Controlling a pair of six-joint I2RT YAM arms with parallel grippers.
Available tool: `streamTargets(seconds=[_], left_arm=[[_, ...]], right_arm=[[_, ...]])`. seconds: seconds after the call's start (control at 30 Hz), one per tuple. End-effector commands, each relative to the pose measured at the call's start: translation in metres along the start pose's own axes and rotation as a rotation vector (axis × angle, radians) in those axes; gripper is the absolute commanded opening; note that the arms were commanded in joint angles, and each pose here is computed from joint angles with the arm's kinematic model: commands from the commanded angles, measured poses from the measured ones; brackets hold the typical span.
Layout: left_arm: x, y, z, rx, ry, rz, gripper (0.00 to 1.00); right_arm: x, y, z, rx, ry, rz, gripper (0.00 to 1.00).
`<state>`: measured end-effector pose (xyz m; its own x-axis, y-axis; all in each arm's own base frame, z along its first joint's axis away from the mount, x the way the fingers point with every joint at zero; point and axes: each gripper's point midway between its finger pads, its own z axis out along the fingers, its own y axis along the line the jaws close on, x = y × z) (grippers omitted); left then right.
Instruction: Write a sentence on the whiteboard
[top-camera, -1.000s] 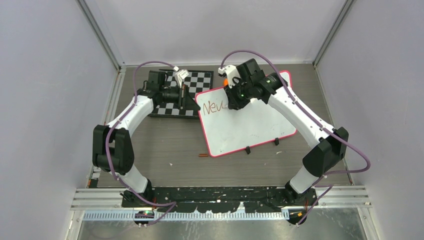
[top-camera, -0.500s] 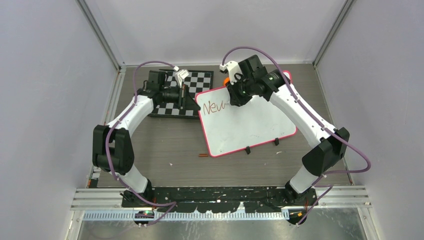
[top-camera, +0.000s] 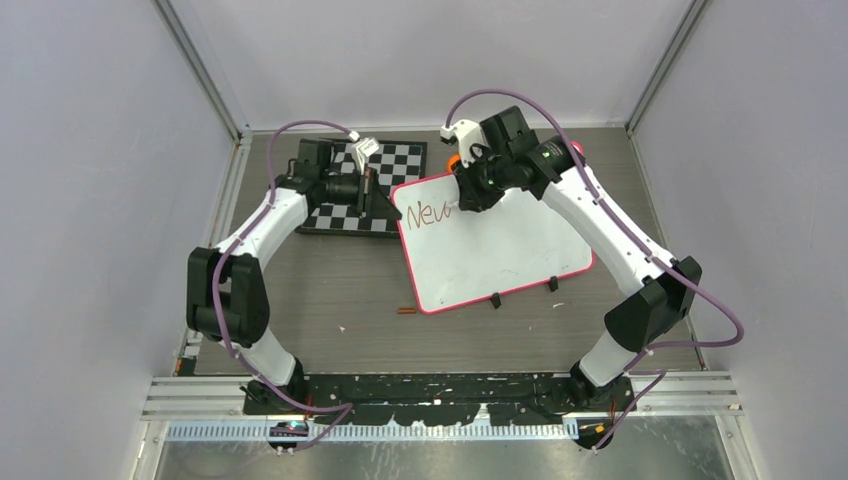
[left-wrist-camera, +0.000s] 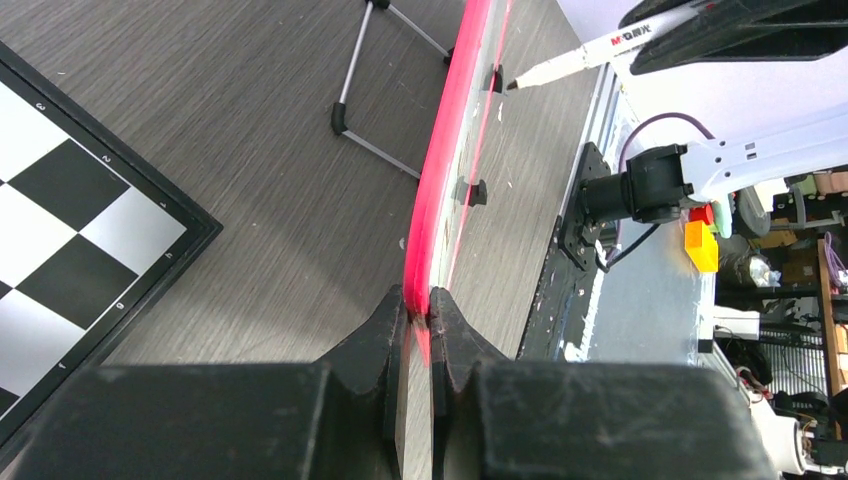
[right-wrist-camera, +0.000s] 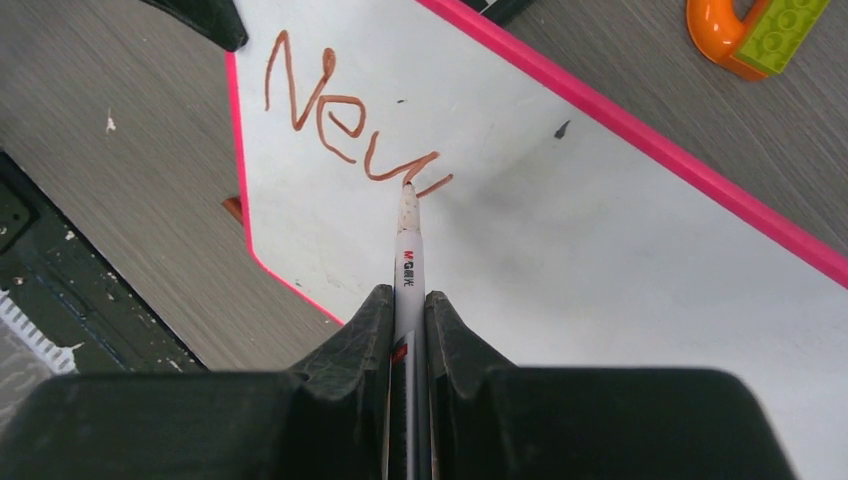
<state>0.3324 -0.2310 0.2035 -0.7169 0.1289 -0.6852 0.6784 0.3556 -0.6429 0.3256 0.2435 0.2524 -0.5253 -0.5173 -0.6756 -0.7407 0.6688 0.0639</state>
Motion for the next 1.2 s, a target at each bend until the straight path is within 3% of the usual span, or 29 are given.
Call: streamTargets(seconds=[0.0, 0.57, 0.63, 0.73, 0.83, 0.97, 1.17], left_arm=[[-0.009, -0.005, 0.006, 0.017, -0.001, 0.064, 0.0], [-0.029, 0.004, 0.008, -0.009, 0.009, 0.095, 0.0], [-0.029, 0.002, 0.007, -0.01, 0.008, 0.092, 0.08], [-0.029, -0.004, 0.006, 0.008, 0.003, 0.084, 0.3], [-0.026, -0.01, 0.006, 0.03, -0.005, 0.075, 0.44], [-0.018, -0.011, 0.01, 0.045, 0.008, 0.065, 0.5], [-0.012, -0.013, 0.018, 0.066, 0.028, 0.063, 0.47]], right_arm=[[-0.01, 0.015, -0.031, -0.044, -0.076, -0.028, 0.0], [0.02, 0.014, -0.042, -0.06, -0.051, 0.049, 0.0], [0.021, 0.008, -0.043, -0.061, -0.056, 0.072, 0.0], [0.022, 0.0, -0.045, -0.064, -0.064, 0.103, 0.0], [0.022, -0.004, -0.047, -0.08, -0.085, 0.12, 0.0], [0.018, -0.008, -0.052, -0.095, -0.123, 0.137, 0.0], [0.016, -0.012, -0.05, -0.092, -0.143, 0.163, 0.0]])
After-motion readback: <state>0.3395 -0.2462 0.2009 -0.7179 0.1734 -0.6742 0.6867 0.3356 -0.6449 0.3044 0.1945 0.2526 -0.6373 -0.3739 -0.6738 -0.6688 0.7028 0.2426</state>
